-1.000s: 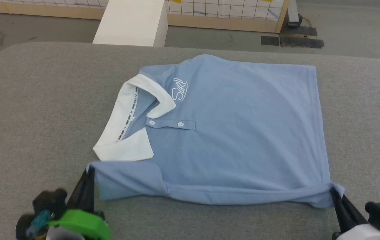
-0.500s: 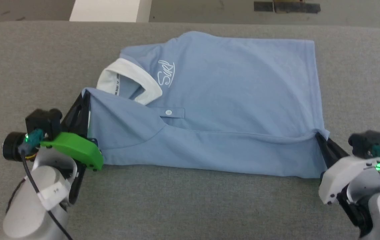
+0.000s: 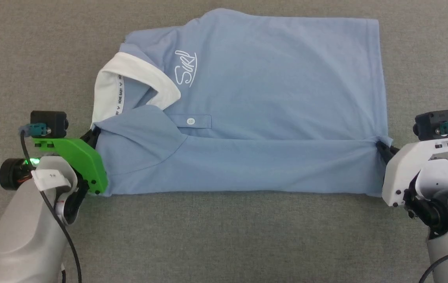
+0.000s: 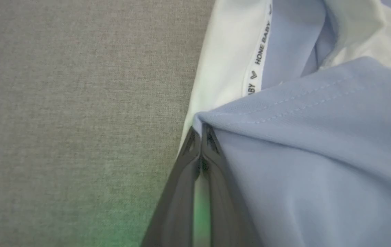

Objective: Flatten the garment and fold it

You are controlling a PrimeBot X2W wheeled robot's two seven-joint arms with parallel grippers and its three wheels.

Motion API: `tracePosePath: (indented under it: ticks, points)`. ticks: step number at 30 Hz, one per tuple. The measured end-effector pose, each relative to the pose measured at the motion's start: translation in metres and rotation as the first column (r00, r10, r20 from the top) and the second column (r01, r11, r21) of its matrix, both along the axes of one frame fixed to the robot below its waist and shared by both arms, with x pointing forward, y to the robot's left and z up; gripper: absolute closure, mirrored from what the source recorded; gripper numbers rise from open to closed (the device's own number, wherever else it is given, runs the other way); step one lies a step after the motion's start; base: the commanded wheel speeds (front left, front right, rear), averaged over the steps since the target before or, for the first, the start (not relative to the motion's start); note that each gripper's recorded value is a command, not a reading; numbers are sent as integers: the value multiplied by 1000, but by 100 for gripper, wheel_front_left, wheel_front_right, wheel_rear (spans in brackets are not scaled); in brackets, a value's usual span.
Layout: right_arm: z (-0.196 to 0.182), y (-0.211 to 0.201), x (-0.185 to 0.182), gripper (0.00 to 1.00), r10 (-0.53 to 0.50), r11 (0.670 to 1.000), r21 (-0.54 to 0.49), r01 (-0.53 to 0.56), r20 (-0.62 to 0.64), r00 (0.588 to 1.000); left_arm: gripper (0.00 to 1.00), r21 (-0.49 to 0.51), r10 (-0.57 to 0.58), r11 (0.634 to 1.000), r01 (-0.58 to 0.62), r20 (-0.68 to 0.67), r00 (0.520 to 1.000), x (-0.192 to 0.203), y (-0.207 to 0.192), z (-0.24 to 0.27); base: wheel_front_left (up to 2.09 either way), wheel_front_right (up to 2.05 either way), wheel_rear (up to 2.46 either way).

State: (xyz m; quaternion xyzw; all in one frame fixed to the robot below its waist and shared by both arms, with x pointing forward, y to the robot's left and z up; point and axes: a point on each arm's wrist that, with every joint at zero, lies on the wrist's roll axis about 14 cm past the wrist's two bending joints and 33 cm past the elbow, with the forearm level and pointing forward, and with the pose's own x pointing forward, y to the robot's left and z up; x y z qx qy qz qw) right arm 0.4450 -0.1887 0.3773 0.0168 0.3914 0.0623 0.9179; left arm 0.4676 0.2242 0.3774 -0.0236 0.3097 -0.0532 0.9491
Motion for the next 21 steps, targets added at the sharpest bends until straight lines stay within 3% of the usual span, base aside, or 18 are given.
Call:
tracePosePath:
  ticks: [2,3,4,5,8,12,16,21]
  points:
    - [5,1,-1,98,-11,1000,15,11,-3,1000,95,-8,13,1000,-13,22,1000,1,2,6,0,0,0]
    - [8,2,-2,65,-15,1000,22,15,3,1000,40,-9,26,1000,-26,53,998,3,3,12,0,0,0]
    - [12,3,-3,35,-16,1000,26,15,15,1000,11,-7,35,999,-34,82,996,2,3,17,0,0,0]
    - [15,4,-4,0,-17,999,32,16,29,999,0,-8,46,999,-45,108,993,1,4,20,0,0,0]
    - [29,8,-9,0,-33,998,62,27,105,994,0,-16,83,997,-82,251,964,-2,7,44,0,0,0]
    - [60,7,-13,0,-73,995,91,49,279,957,0,-12,137,989,-148,466,874,-11,15,85,0,0,0]
    - [86,5,-23,0,-115,991,119,69,444,889,0,-37,184,981,-191,502,845,-39,13,91,0,0,0]
    - [103,5,-43,0,-160,984,157,84,573,804,0,-59,239,969,-240,461,854,-73,12,80,0,0,0]
